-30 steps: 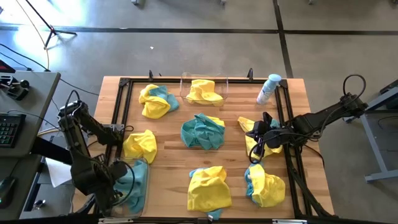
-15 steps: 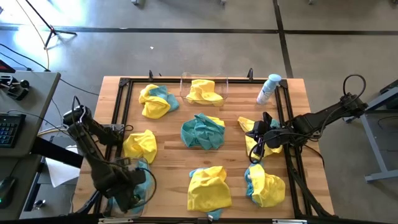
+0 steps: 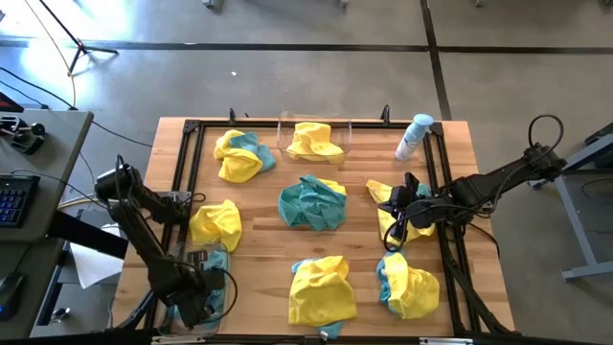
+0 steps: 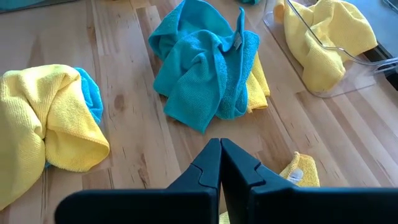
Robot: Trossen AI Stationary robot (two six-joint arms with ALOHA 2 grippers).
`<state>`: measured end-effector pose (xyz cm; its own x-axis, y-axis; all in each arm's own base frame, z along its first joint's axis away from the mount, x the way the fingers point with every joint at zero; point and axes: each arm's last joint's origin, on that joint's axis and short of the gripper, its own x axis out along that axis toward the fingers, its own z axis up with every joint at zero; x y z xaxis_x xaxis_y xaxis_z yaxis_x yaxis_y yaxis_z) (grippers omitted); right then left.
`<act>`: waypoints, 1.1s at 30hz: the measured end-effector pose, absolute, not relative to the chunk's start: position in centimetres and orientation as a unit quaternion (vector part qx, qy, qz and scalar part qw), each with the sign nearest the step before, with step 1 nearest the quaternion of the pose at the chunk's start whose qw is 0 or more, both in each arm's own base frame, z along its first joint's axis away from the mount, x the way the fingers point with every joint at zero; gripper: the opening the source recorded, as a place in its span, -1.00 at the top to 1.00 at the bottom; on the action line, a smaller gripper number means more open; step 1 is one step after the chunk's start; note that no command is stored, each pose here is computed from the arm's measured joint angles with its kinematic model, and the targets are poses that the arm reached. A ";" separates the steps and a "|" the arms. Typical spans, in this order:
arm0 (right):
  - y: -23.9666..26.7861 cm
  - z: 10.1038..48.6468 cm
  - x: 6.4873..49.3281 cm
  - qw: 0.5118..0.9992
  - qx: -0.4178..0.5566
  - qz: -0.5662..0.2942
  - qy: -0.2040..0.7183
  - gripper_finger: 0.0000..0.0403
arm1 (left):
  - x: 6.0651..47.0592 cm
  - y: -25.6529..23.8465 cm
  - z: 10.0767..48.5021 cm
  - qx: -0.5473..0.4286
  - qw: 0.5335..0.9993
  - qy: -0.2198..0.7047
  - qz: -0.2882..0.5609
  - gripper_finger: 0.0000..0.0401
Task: Sort microfiber towel by color & place in baskets
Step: Put the blue microfiber towel into the bottom transparent bin
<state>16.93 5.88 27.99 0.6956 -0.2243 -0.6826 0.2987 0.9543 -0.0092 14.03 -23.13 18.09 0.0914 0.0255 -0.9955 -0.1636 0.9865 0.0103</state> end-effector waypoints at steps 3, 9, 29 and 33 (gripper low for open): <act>5.9 28.0 16.9 0.919 0.051 -0.142 0.363 1.00 | 13.8 -22.8 17.0 -0.062 0.738 0.668 0.070 1.00; 5.9 28.0 16.9 0.919 0.054 -0.143 0.363 1.00 | 13.5 -22.6 16.4 -0.060 0.737 0.669 0.073 0.98; 5.8 28.0 17.0 0.912 0.125 -0.180 0.346 1.00 | 12.2 -20.6 21.8 -0.090 0.777 0.622 0.028 0.30; 5.8 28.0 17.0 0.909 0.147 -0.188 0.341 1.00 | 11.5 -19.3 23.9 -0.115 0.783 0.612 -0.003 0.28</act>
<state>16.96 5.84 28.00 0.6964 -0.2413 -0.6759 0.4423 0.8860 0.1394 11.46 -19.33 23.93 0.2521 -0.1451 -0.9568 -0.1352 0.9737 -0.1833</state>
